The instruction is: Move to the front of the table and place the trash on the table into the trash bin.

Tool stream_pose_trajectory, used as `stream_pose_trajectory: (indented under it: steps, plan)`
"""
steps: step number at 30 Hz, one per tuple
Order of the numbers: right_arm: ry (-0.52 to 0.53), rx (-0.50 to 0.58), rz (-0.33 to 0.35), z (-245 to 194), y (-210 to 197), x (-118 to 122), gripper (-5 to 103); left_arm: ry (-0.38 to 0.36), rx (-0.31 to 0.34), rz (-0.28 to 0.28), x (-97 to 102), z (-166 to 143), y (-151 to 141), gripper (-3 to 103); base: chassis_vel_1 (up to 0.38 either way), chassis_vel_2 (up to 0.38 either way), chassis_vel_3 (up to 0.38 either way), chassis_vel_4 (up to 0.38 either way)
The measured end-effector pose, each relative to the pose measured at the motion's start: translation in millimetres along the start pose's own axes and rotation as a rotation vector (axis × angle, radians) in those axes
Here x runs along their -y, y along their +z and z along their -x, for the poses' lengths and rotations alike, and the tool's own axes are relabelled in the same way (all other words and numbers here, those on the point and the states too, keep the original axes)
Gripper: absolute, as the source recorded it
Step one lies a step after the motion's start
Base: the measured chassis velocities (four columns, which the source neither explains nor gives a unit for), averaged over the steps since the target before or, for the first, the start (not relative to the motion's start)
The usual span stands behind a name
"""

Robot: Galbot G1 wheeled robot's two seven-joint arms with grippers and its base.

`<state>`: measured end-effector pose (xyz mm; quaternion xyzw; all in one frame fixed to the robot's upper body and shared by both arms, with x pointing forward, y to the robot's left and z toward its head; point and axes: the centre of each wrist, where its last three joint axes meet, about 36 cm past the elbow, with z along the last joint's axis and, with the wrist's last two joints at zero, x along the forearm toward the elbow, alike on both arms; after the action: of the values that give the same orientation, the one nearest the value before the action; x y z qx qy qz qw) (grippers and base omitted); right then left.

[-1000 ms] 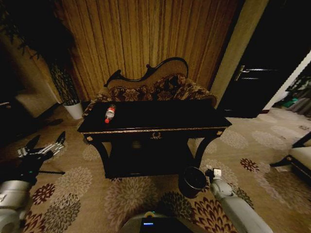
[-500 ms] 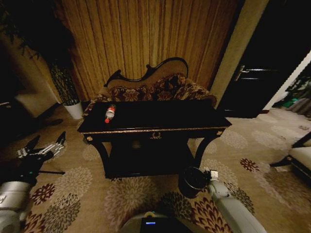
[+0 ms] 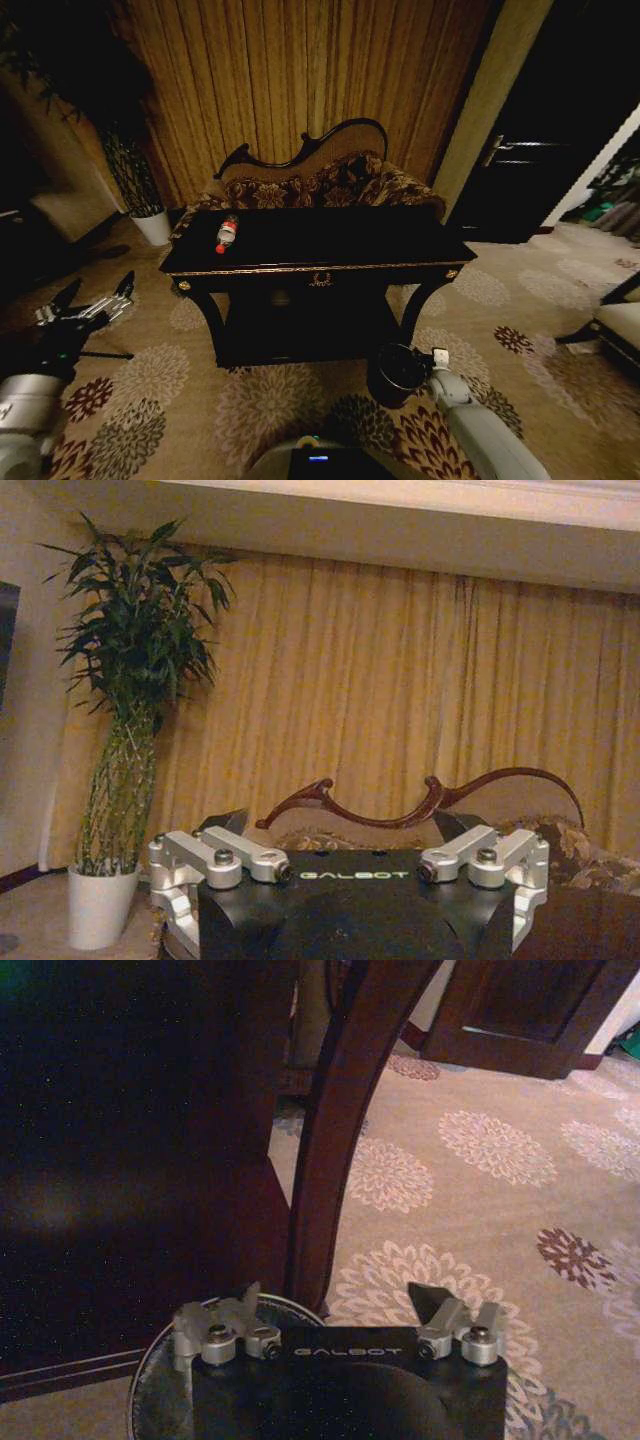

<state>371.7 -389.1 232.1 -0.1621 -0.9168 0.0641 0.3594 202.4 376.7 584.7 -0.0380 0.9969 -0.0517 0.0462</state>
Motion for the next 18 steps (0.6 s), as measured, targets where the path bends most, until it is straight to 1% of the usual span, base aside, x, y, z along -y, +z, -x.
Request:
stream_pose_trajectory:
  steps: [1,2,3,4,5,18]
  plan:
    - [0.000,0.000,0.000,-0.1,0.0,-0.1,86,0.000,0.000,0.000,0.0,0.0,0.0,100,0.000,0.000,0.000,0.000]
    - [0.000,0.000,0.000,-0.1,0.0,-0.1,86,0.000,0.000,0.000,0.0,0.0,0.0,100,0.000,0.000,0.000,0.000]
    - [-0.001,0.000,0.000,-0.2,0.0,-0.3,91,0.000,0.000,0.000,0.0,0.0,0.0,100,0.000,0.000,0.000,0.000]
    - [-0.001,0.000,0.000,-0.3,0.1,-0.4,91,0.000,0.000,0.000,0.0,0.0,0.0,100,0.000,0.000,0.000,0.000]
    - [-0.001,0.000,0.001,-0.5,0.2,-0.5,99,0.000,-0.001,0.000,0.0,0.0,0.1,100,0.000,0.000,0.000,0.000]
    - [-0.003,0.002,0.003,-1.3,-0.5,-0.5,100,0.001,-0.005,-0.001,-0.2,-0.1,0.7,100,0.000,0.000,0.000,0.000]
